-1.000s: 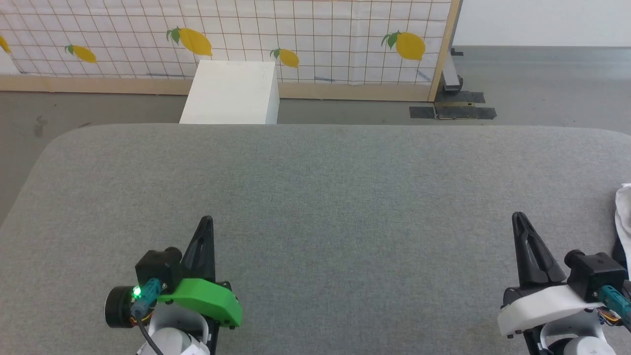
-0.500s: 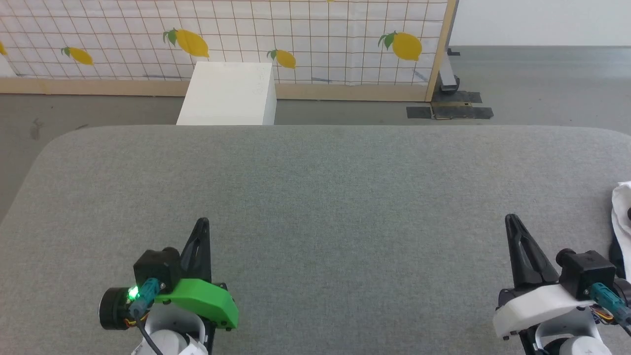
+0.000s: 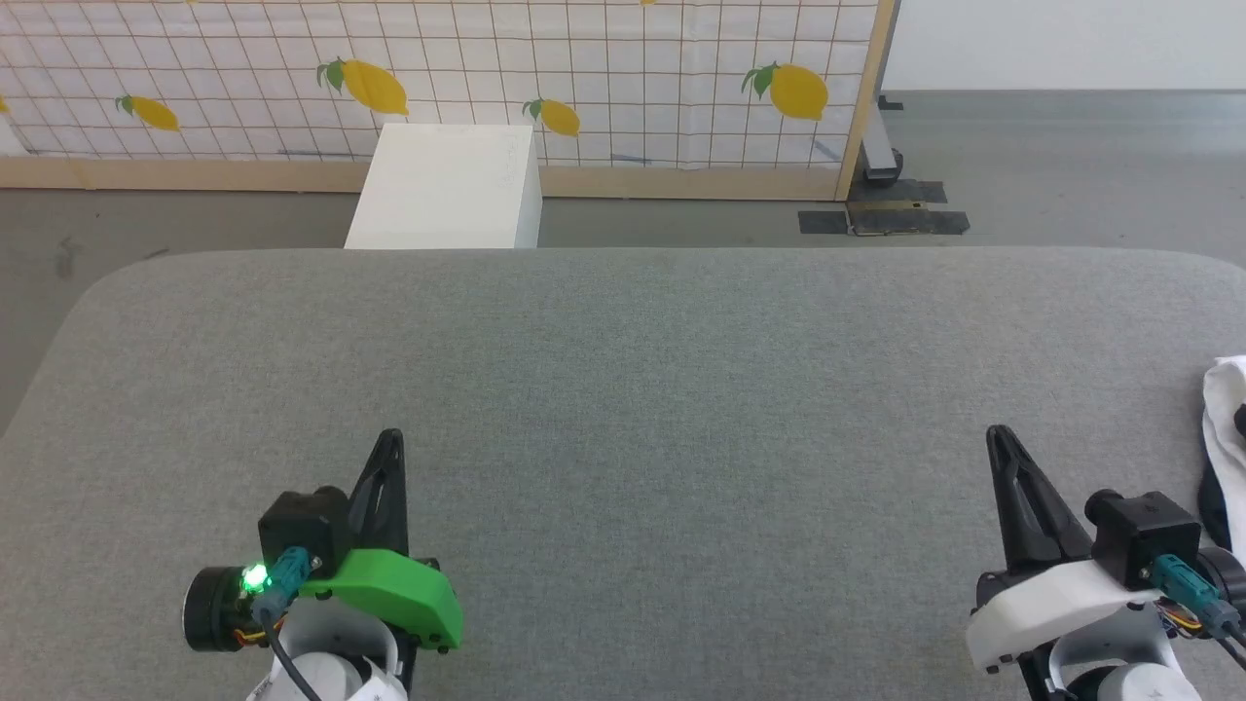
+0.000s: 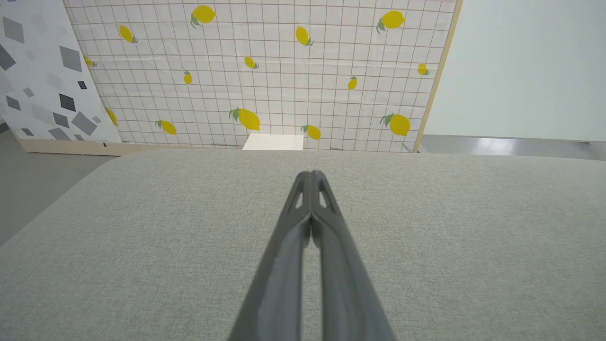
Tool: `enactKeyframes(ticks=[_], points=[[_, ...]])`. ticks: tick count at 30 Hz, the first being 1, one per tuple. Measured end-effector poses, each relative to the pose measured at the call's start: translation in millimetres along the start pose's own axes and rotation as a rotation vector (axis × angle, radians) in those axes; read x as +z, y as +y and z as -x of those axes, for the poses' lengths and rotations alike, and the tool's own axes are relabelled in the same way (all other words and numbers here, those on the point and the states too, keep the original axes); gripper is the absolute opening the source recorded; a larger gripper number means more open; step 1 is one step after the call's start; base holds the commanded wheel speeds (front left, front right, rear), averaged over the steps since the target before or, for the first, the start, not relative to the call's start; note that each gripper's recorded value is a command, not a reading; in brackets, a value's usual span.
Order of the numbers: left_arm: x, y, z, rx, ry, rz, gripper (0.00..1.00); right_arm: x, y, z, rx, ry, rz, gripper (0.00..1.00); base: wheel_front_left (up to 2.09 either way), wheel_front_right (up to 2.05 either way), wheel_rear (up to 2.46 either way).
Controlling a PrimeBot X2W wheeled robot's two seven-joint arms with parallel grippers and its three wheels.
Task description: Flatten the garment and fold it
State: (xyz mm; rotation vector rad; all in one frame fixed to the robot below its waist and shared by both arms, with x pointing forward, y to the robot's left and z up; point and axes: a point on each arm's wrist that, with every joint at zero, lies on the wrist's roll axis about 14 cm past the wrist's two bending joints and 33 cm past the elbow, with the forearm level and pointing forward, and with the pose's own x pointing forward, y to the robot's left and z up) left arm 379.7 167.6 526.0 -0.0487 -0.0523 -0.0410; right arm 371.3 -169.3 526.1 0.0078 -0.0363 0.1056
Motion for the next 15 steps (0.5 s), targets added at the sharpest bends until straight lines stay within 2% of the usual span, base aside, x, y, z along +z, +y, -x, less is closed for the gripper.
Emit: enactKeyframes(ticks=[15], points=[[0.7,0.9,1.3,0.002,0.017,-0.025,0.00,-2.2,2.4,0.9,0.007,0.020,0.012,0.00,0.00,0.00,0.00]])
